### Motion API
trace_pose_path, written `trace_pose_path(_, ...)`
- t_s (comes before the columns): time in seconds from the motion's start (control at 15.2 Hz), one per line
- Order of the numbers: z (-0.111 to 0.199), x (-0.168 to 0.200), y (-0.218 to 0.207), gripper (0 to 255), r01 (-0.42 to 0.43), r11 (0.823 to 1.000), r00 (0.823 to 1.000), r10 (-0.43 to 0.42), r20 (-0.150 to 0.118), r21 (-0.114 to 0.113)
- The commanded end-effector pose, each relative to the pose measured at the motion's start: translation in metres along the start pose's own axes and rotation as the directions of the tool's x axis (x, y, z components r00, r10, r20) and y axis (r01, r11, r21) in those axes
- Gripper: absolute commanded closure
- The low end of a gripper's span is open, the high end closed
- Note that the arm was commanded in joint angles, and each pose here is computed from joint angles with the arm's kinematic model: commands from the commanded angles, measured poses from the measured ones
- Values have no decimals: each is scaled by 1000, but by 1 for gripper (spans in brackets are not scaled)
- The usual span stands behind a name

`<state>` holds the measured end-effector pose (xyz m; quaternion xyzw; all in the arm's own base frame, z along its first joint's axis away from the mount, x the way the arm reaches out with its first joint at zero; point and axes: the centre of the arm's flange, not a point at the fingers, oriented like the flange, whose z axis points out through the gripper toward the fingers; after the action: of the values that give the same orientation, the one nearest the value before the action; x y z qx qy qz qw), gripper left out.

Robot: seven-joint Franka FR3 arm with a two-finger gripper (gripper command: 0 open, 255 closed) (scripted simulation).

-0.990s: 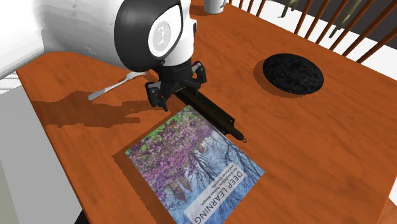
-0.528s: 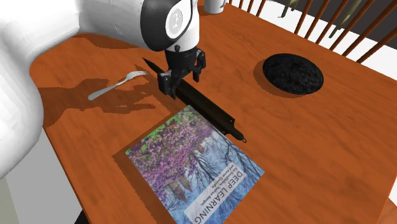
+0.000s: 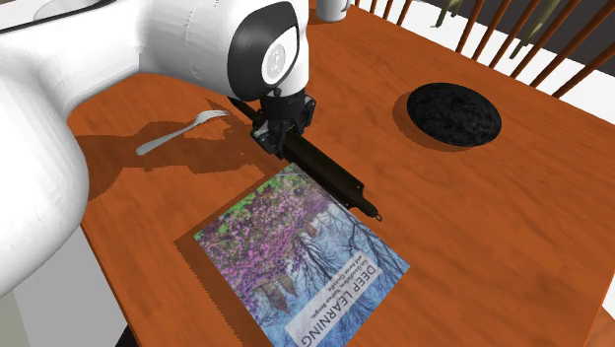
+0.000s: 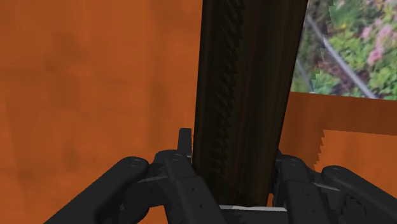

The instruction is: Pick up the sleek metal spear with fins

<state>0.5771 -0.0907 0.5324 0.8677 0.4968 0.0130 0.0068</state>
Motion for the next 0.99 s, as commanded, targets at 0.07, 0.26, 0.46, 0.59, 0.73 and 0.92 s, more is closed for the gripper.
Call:
trace_pose_path(0.07, 0, 0, 0, 255, 0, 1000, 1000, 0, 0, 0)
trace_pose_path(0.26, 0, 0, 0, 255, 0, 1000, 1000, 0, 0, 0)
trace_pose_path(0.46, 0, 0, 0, 255, 0, 1000, 1000, 0, 0, 0)
trace_pose_path(0.59, -11, 0, 0, 255, 0, 1000, 1000, 0, 0, 0)
trace_pose_path(0.73, -21, 0, 0, 255, 0, 1000, 1000, 0, 0, 0)
trace_pose_path(0.92, -37, 0, 0, 255, 0, 1000, 1000, 0, 0, 0)
